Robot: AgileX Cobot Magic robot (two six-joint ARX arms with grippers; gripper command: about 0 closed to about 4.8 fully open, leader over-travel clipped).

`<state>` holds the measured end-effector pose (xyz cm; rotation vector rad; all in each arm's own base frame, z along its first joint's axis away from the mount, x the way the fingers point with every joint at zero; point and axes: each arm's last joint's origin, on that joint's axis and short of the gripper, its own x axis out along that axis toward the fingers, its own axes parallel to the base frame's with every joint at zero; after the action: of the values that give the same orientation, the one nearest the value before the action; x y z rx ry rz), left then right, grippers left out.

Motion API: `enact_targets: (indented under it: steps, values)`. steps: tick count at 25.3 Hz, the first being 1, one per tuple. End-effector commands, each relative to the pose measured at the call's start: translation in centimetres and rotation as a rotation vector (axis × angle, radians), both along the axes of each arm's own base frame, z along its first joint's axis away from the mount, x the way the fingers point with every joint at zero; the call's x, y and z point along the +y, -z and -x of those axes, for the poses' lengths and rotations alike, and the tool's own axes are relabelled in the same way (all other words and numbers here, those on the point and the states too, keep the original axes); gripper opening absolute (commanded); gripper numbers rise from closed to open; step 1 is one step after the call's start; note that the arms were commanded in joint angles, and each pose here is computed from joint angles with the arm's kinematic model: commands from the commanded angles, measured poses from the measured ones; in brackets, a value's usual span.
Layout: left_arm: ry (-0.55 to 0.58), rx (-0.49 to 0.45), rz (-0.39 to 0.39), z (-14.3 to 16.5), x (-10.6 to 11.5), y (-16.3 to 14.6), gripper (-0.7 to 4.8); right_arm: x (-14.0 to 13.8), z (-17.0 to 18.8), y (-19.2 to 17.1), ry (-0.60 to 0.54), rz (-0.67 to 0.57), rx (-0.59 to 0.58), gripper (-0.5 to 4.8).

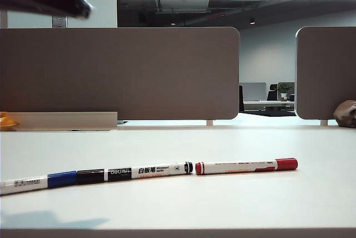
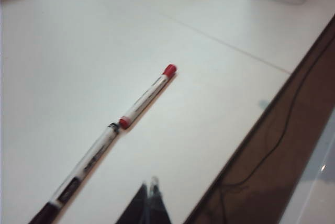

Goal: Pick up the markers one by one and line them up horizontally in a straight line on the table.

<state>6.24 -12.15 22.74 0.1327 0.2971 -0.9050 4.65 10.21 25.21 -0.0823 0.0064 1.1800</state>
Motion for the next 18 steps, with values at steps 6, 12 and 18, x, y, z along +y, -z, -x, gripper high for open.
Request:
enact_targets:
  steps: [6,12,18]
  values:
    - [0.046,0.041,-0.053,0.2,0.1,4.4,-0.06,0.5,-0.3,4.0,0.008,0.04,0.039,-0.01]
    - [0.046,-0.025,-0.255,0.3,0.7,5.5,-0.06,0.4,-0.5,5.6,0.105,0.149,0.062,-0.01]
    - [-0.017,-0.015,-0.317,-0.4,1.4,6.2,-0.06,0.3,-0.5,7.8,0.104,0.195,0.082,-0.01]
